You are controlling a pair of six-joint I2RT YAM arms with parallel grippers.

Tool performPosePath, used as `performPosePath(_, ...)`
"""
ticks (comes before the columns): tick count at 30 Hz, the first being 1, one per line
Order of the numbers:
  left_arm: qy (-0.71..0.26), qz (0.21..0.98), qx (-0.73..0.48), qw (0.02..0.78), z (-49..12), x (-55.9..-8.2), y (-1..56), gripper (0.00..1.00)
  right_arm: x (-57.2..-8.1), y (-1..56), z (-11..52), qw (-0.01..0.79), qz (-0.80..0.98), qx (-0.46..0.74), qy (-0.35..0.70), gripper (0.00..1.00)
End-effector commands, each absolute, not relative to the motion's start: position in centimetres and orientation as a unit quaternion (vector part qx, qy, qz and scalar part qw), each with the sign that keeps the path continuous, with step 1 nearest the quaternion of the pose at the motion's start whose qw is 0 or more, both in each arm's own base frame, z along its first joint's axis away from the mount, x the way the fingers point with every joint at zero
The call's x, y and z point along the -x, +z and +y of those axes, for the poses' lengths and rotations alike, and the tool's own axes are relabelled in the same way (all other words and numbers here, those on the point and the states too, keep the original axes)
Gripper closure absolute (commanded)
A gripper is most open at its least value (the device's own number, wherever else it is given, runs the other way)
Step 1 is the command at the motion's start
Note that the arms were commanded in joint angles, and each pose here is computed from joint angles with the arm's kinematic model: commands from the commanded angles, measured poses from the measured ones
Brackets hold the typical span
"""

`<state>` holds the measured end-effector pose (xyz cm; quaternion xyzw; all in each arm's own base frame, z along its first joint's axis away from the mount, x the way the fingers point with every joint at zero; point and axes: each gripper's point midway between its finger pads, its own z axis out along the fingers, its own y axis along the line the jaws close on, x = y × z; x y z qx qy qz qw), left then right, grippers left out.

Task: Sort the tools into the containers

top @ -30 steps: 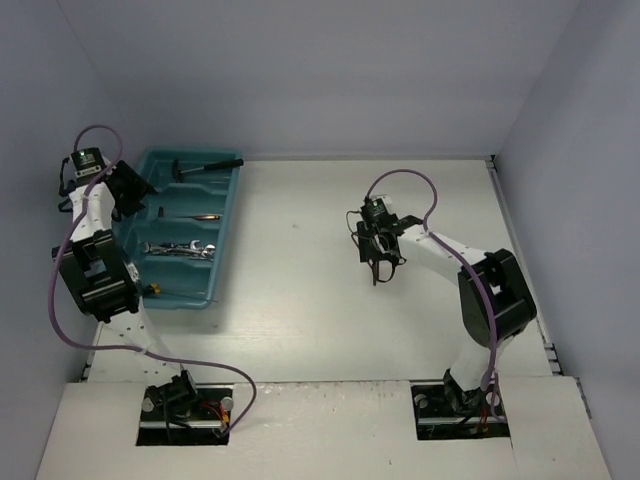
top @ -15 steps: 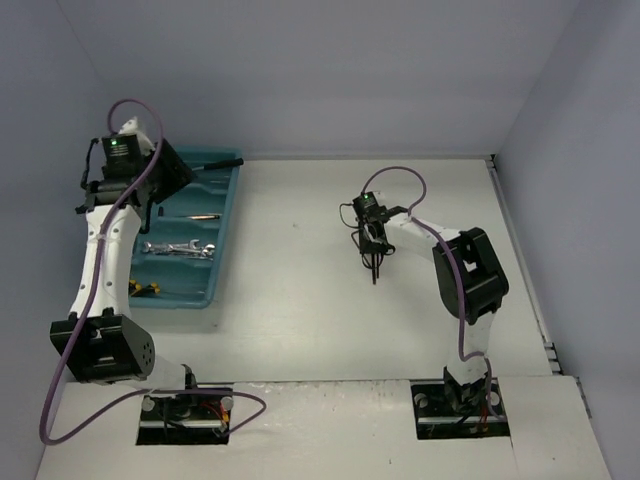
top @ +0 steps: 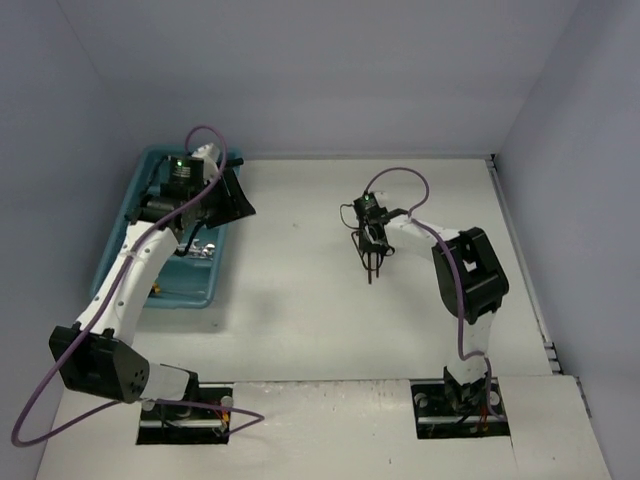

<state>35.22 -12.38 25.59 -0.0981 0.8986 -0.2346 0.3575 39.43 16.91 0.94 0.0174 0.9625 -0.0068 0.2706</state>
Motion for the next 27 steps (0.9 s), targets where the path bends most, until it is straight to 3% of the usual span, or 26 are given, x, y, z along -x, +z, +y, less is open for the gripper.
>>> performPosePath(1, -0.264, 0.885, 0.036, 0.382, -15.8, -33.9, 27.9, 0.5, -37.4, 2.1, 16.3, 0.262, 0.965, -0.01, -0.006, 1.0)
performPosePath(8, -0.334, 0.875, -0.016, 0.35, -20.0, -32.5, 28.6, 0.5, -36.7, 11.7, 18.4, 0.357, 0.93, 0.06, 0.068, 1.0)
performPosePath(12, -0.429, 0.837, -0.038, 0.336, -23.3, -31.8, 30.9, 0.5, -34.4, 16.6, 20.5, 0.394, 0.9, 0.131, 0.133, 1.0)
performPosePath(18, -0.474, 0.807, -0.091, 0.34, -27.5, -30.6, 33.9, 0.5, -31.3, 23.0, 23.2, 0.447, 0.847, 0.205, 0.204, 1.0)
performPosePath(27, -0.502, 0.798, -0.084, 0.324, -30.7, -31.3, 34.2, 0.5, -29.4, 26.1, 25.9, 0.465, 0.815, 0.246, 0.243, 1.0)
